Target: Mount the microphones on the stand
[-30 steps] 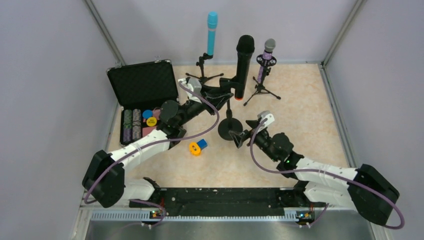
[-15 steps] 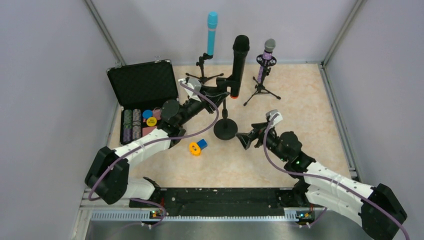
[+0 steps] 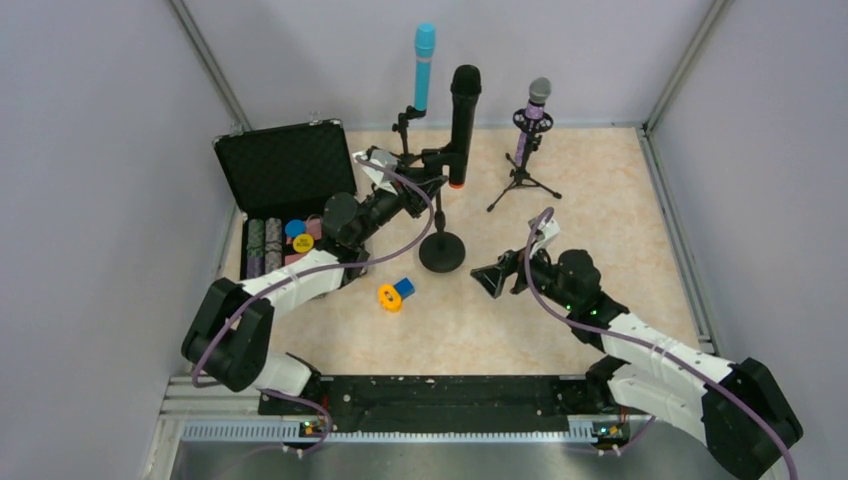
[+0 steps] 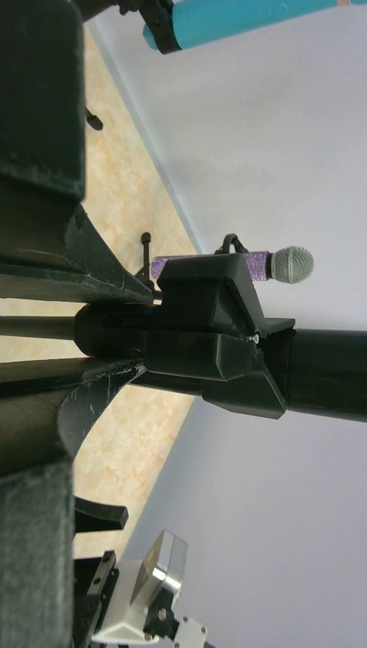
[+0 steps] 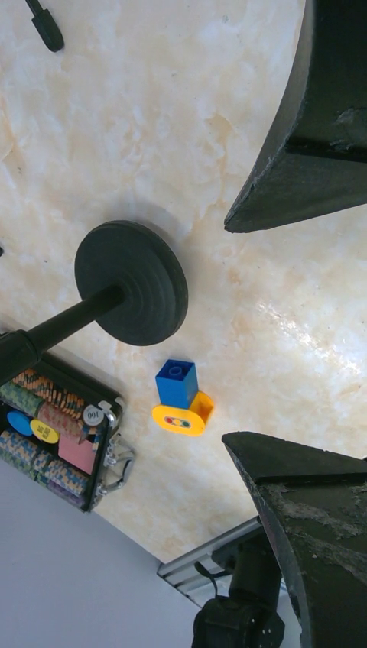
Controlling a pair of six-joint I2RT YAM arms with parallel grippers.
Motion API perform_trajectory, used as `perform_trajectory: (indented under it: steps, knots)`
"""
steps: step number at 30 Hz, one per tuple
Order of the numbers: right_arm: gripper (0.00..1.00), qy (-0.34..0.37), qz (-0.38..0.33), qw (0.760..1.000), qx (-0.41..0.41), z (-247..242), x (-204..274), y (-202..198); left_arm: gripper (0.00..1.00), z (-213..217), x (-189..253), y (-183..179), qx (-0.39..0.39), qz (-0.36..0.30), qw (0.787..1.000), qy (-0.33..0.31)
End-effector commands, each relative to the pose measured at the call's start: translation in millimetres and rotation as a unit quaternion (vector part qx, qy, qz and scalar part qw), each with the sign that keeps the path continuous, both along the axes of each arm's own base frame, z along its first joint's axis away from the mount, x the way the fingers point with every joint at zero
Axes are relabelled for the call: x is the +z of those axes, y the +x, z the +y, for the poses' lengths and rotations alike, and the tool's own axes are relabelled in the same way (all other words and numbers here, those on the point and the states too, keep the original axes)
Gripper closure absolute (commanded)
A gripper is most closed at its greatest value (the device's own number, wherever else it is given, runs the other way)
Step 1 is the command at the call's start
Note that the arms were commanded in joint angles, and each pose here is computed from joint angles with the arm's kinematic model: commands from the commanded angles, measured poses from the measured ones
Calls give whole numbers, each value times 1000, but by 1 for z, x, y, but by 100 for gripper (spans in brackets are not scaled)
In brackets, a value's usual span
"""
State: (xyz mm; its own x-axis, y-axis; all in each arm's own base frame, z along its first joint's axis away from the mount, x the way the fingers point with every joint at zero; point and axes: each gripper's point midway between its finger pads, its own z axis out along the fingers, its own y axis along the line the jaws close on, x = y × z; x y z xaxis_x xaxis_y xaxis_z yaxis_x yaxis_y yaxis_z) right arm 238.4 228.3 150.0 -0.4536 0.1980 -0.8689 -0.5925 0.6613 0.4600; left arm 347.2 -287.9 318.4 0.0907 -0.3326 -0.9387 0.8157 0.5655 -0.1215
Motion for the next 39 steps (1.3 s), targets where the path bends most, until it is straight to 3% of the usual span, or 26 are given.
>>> perform_trajectory:
  steps: [1,19,34,36,39]
  knots:
    - [1,34,-6,999,10,5,20,4,100,17,76,-4,21,-115,990,-81]
    - [1,30,-11,999,-15,-9,17,13,100,-4,59,28,10,-167,983,-79]
    - [1,38,-40,998,-9,-11,27,10,100,-6,2,35,21,-130,991,-21]
    - [1,41,-44,998,-8,-10,30,10,93,-7,-4,33,17,-128,992,-14]
    - [1,47,-53,997,1,-8,36,7,73,-8,-11,30,9,-125,992,-6]
